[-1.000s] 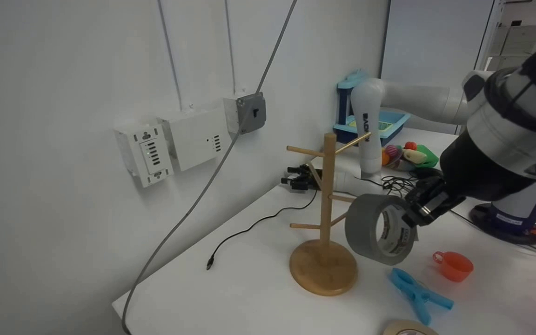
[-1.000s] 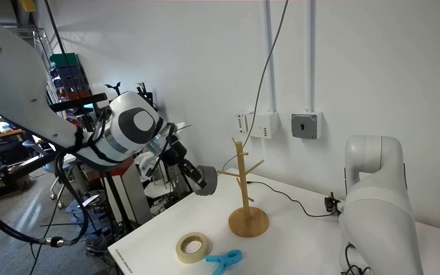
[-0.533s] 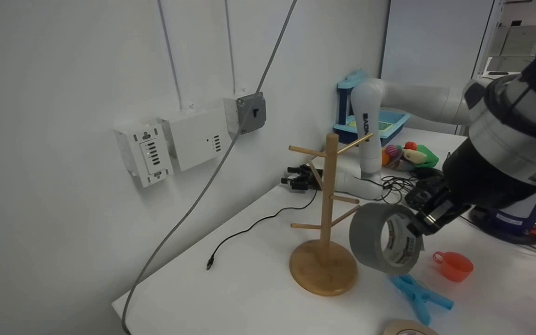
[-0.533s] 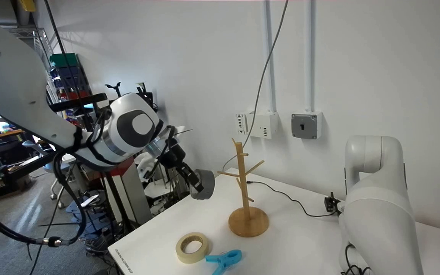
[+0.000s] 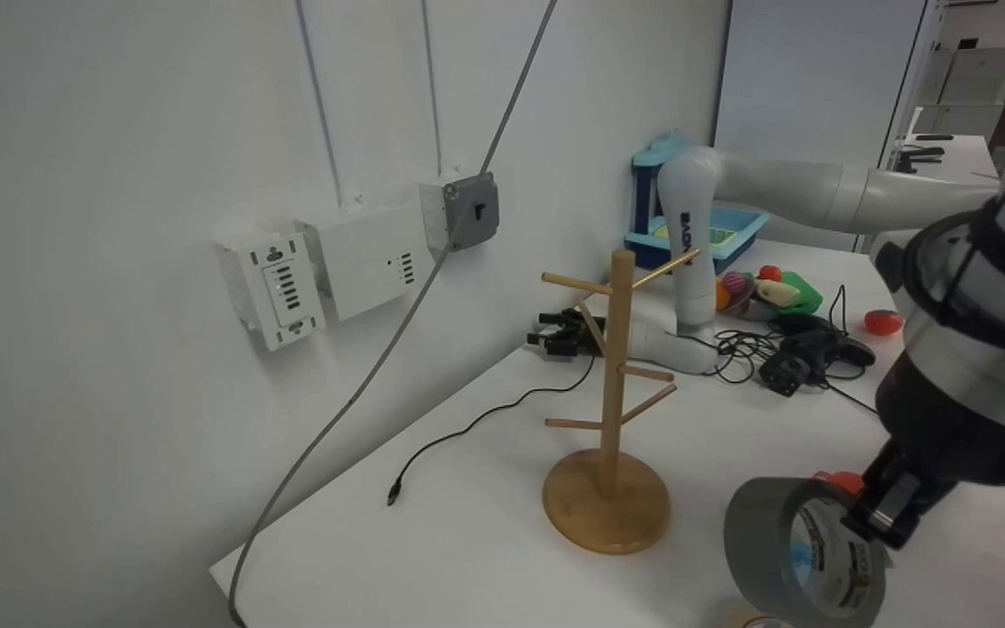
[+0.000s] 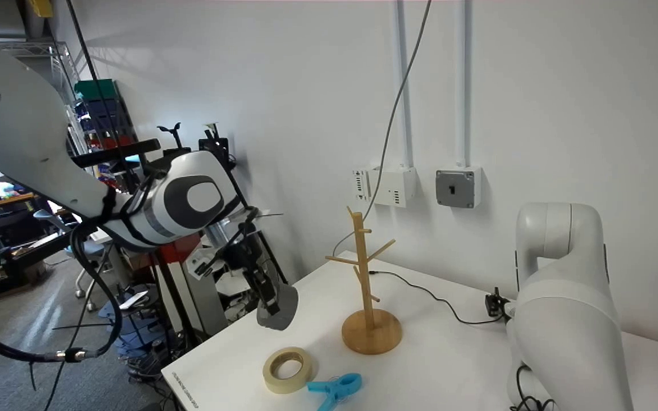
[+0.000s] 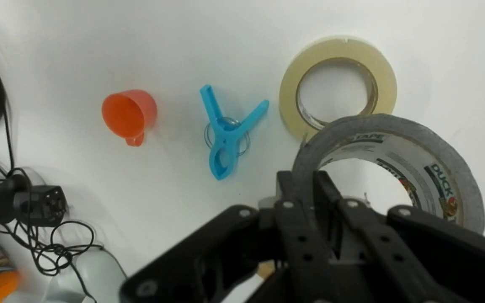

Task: Remove the grey masking tape from the wooden holder and put it on top of the white tape

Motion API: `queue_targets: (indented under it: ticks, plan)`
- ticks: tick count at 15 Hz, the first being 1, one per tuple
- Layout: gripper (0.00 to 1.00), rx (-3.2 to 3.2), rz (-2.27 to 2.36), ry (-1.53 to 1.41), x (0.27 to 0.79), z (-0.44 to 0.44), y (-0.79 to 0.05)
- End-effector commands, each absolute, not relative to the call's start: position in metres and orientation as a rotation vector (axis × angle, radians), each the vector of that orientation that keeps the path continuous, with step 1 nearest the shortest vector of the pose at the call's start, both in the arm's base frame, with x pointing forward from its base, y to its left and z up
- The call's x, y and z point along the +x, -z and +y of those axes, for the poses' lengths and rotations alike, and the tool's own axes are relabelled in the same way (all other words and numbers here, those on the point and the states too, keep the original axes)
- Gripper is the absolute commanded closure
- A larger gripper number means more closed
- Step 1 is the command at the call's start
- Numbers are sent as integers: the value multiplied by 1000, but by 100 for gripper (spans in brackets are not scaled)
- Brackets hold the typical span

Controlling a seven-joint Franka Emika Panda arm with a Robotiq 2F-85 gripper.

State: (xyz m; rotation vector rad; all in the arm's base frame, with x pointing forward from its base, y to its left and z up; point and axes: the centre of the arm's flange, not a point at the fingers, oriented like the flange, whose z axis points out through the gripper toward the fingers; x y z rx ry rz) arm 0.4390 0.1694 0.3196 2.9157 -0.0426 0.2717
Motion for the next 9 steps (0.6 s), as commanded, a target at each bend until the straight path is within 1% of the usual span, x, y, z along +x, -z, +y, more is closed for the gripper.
queue_targets:
  ticks: [1, 9]
  plan:
    - [96, 2957, 12, -114, 457, 166, -314]
    - [96, 3088, 23, 184, 518, 142, -279]
